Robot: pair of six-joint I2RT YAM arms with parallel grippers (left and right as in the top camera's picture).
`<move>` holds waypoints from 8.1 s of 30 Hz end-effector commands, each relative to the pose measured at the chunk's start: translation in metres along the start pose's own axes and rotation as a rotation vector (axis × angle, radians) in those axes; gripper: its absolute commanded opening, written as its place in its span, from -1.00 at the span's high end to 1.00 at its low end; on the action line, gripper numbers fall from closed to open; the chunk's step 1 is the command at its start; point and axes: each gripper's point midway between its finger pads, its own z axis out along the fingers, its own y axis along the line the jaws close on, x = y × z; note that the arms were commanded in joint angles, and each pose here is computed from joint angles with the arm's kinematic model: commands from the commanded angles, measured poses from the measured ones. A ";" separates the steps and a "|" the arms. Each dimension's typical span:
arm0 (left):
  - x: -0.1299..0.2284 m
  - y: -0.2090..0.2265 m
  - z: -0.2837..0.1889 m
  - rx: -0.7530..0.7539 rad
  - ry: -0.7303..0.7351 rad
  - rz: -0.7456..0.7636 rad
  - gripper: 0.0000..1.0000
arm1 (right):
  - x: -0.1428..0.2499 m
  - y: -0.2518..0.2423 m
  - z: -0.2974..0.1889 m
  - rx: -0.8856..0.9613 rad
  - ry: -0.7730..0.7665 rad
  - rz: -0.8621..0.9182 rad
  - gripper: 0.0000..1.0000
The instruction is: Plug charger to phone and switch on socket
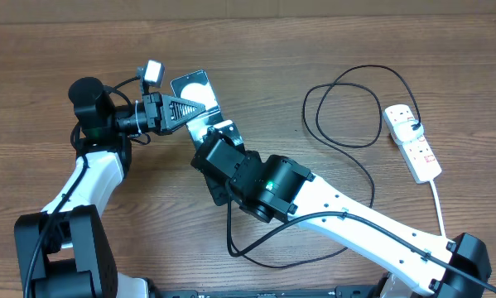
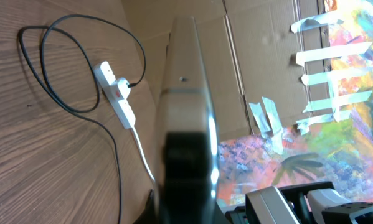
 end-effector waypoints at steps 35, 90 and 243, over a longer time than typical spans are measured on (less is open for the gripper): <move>0.013 -0.009 0.013 0.039 0.089 0.095 0.91 | -0.093 0.031 -0.045 -0.111 -0.341 -0.064 0.92; 0.012 -0.009 0.013 0.028 0.093 -0.144 0.92 | -0.068 0.021 -0.030 -0.090 -0.229 0.006 0.92; 0.097 0.238 0.040 -0.875 0.475 -0.087 -1.00 | -0.036 -0.187 -0.240 0.317 -0.547 0.470 -1.00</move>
